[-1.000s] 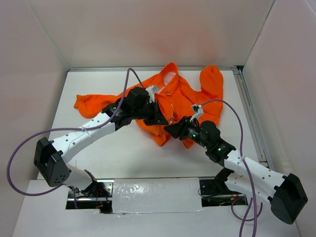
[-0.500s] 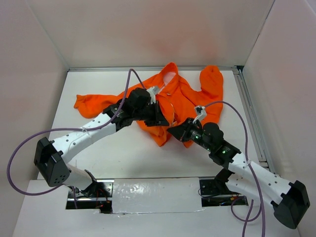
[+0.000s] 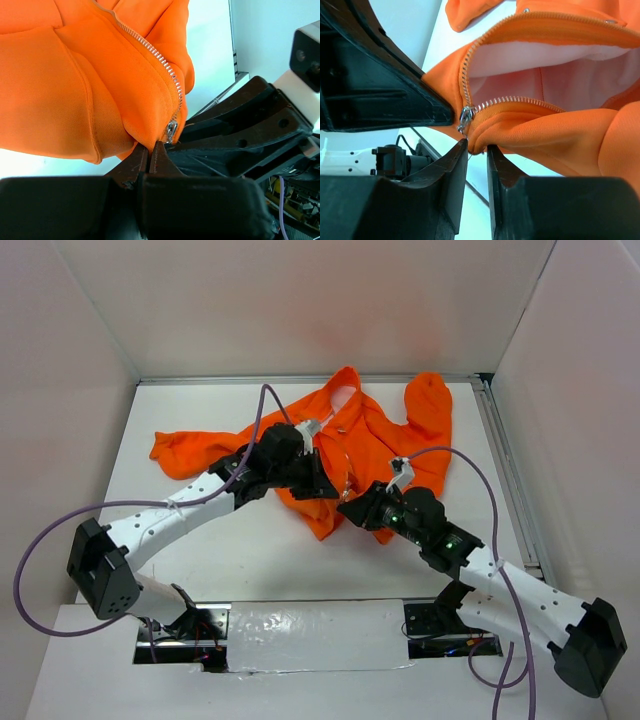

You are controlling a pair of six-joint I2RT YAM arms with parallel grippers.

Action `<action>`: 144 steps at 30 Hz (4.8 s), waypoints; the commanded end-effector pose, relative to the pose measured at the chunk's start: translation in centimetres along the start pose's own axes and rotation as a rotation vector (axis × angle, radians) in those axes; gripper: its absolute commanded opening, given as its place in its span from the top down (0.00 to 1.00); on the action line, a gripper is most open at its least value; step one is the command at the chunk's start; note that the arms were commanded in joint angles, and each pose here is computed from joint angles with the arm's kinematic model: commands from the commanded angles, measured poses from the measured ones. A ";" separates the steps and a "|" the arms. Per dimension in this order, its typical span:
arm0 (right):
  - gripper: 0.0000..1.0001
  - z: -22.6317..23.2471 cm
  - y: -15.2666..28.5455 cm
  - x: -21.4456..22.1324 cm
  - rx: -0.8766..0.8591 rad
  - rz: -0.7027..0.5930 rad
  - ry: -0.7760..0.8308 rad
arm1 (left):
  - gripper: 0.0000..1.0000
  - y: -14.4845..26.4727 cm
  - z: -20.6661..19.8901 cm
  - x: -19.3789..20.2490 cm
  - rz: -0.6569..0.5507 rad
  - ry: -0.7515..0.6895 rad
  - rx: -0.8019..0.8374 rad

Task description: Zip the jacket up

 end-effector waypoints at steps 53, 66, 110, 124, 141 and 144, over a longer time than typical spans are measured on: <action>1.00 5.3 0.8 -3.1 0.099 -0.087 -0.208 | 1.00 1.0 1.9 1.3 -0.052 -0.017 -0.002; 1.00 2.8 1.1 -4.5 0.125 -0.068 -0.316 | 1.00 1.7 2.2 5.4 -0.010 -0.258 0.083; 1.00 -10.8 -4.7 -13.8 0.535 -0.158 -0.069 | 1.00 6.5 13.3 19.1 0.497 -0.116 -0.242; 0.81 -0.3 -1.8 0.6 0.002 0.285 0.310 | 1.00 4.2 13.6 17.4 0.367 0.038 -0.394; 0.41 3.2 -0.3 9.1 -0.006 0.486 0.518 | 1.00 4.9 10.9 13.4 0.184 -0.003 -0.312; 0.40 2.8 -0.4 9.6 0.024 0.505 0.534 | 1.00 4.9 11.2 13.4 0.181 -0.005 -0.322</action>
Point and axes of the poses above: each gripper's point midway between its finger pads, its own y axis back along the fingers, its own z axis along the line the jaws close on, x = y × z, the point moved 3 cm from there along y, back along the fingers, and after that the axes turned 12 degrees about y, right-handed, at the moved point
